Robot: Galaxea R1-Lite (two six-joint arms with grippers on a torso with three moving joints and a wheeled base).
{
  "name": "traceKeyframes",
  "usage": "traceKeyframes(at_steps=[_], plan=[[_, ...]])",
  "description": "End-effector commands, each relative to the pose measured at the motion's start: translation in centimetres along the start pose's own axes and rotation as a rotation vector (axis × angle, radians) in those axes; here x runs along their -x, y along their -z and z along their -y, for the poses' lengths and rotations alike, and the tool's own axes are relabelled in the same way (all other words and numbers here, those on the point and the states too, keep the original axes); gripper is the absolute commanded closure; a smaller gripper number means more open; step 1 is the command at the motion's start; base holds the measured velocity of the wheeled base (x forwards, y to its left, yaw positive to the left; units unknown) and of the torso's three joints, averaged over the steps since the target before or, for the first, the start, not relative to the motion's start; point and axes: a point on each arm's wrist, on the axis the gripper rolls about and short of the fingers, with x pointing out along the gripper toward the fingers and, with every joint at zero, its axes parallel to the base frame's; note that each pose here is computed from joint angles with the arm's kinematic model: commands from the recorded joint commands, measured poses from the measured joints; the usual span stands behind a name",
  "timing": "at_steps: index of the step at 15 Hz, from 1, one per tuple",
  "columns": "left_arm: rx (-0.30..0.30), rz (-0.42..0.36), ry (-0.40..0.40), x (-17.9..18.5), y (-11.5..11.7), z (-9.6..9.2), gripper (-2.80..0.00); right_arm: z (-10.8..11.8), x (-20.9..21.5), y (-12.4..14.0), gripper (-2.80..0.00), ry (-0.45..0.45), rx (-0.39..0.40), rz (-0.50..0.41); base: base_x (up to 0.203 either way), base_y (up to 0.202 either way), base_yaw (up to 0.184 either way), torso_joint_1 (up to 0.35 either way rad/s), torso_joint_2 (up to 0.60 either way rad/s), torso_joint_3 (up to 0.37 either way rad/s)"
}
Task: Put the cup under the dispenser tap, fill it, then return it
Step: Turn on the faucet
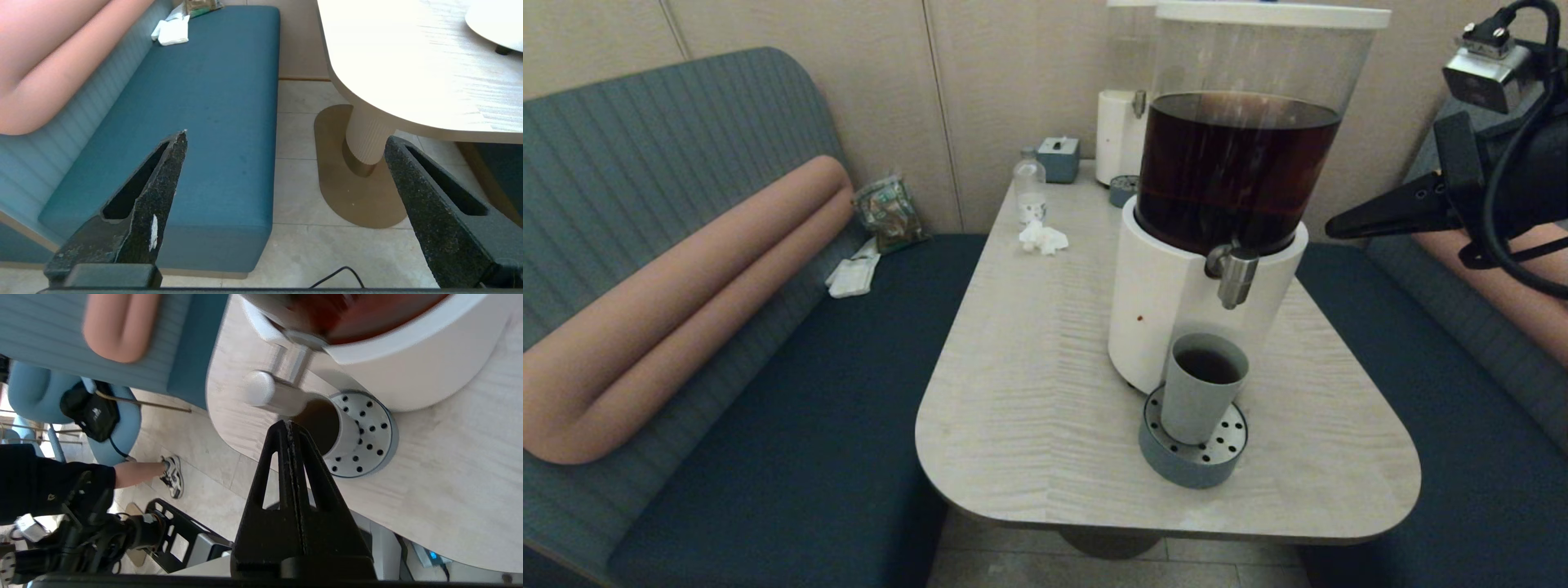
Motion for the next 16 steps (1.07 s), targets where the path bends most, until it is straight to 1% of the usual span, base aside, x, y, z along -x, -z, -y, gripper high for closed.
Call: traceKeyframes(at_steps=[1, 4, 9, 12, 16], plan=[[0.001, -0.002, 0.001, 0.0, 0.0, 0.0, -2.80, 1.0, -1.2, 0.7, 0.00, 0.010, -0.012, -0.023, 0.000, 0.000, 0.000, 0.000, 0.00, 0.000], [0.001, -0.002, 0.000, 0.0, 0.0, 0.0, -2.80, 1.8, -2.7, 1.1, 0.00, 0.014, 0.019, 0.021, 0.000, 0.000, 0.000, 0.000, 0.00, 0.000], [0.001, -0.002, 0.000, 0.0, 0.0, 0.0, -2.80, 2.1, -4.3, 0.6, 0.00, 0.018, 0.025, 0.022, 0.000, 0.000, 0.000, 0.000, 0.00, 0.000], [0.001, -0.002, 0.000, 0.0, 0.0, 0.0, -2.80, 1.6, -5.1, 0.6, 0.00, 0.004, 0.042, 0.017, 0.000, 0.000, 0.000, 0.000, 0.00, 0.000], [0.001, -0.002, 0.000, 0.0, 0.0, 0.0, -2.80, 0.6, -6.5, 0.9, 0.00, 0.028, 0.067, 0.005, 0.000, 0.000, 0.000, 0.000, 0.00, 0.000]])
